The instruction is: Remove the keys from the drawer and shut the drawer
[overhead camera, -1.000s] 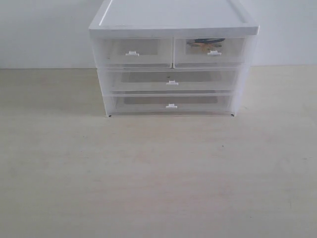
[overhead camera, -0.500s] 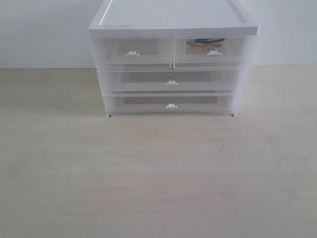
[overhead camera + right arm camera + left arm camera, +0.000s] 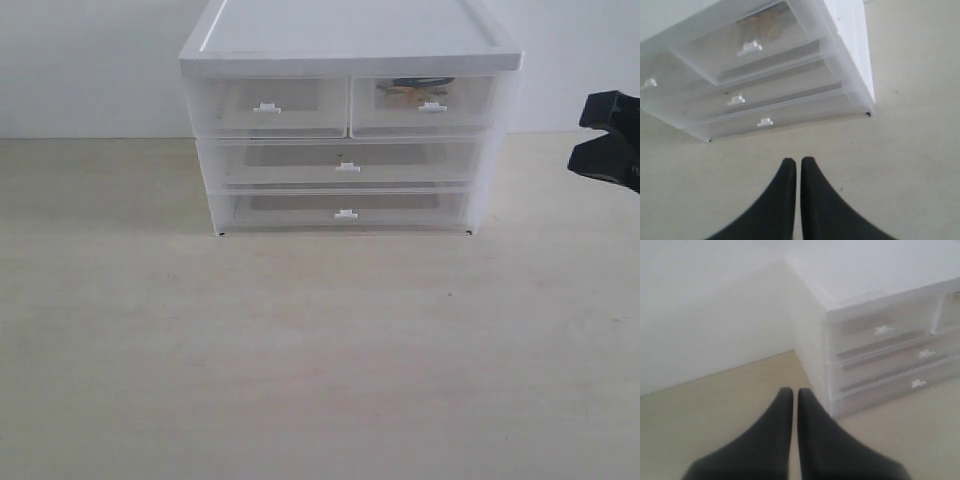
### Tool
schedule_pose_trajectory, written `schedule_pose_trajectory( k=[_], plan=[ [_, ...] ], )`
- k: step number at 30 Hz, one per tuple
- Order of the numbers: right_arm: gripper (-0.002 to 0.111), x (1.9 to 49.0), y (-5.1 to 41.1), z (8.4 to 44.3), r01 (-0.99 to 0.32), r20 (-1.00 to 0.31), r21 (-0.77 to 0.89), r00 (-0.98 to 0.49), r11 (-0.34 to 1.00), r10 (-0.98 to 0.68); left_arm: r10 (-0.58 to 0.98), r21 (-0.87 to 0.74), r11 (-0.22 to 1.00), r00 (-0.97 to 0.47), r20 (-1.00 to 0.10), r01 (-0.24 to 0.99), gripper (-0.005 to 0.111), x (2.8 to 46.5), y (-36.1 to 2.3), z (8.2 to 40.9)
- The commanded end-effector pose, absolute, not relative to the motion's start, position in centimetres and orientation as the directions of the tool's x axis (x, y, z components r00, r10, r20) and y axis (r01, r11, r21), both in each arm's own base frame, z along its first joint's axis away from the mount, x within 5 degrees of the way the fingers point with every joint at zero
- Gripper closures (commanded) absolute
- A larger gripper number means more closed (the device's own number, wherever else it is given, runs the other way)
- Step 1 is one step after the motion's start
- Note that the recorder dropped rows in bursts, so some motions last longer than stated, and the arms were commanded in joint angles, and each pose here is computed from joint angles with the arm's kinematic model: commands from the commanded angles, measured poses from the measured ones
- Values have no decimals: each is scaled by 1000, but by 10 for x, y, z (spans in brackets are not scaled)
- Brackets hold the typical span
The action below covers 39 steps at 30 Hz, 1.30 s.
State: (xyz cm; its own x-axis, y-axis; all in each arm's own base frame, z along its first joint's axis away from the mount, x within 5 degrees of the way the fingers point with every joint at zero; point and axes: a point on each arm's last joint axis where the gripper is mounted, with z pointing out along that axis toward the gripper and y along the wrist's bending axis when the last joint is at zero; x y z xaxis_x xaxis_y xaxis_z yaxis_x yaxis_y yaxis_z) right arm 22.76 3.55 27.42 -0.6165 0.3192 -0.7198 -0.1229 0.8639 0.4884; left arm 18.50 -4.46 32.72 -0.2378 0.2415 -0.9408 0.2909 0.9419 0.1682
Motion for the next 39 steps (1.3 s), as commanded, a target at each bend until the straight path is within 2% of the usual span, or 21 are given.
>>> schedule_pose_trajectory(
  k=[1,7,12,17,20,23,29,32,39],
  plan=[
    [109,238,40,274,-178,-739,521,-583,835,337,390,276,853,-191,-901,442,103,212,-80,332],
    [109,255,52,256,-287,-715,588,-621,756,321,606,402,683,-167,-777,610,103,254,-127,311],
    [109,273,56,220,-285,-656,620,-698,731,285,678,429,618,-170,-716,659,103,294,-152,294],
    [109,289,63,186,-315,-596,665,-771,678,226,731,447,564,-169,-660,694,103,331,-173,258],
    [109,306,67,182,-363,-606,678,-769,639,205,720,463,574,-147,-678,675,103,343,-180,249],
    [109,322,69,187,-396,-625,681,-753,616,206,699,489,587,-99,-708,646,103,345,-184,254],
    [109,349,63,206,-400,-692,613,-687,682,220,721,580,549,9,-693,602,103,349,-186,262],
    [109,354,61,210,-321,-648,654,-705,685,288,725,586,544,16,-689,601,103,349,-186,262],
    [109,355,60,210,-368,-695,601,-678,709,237,723,587,545,18,-690,598,103,350,-186,263]
  ],
)
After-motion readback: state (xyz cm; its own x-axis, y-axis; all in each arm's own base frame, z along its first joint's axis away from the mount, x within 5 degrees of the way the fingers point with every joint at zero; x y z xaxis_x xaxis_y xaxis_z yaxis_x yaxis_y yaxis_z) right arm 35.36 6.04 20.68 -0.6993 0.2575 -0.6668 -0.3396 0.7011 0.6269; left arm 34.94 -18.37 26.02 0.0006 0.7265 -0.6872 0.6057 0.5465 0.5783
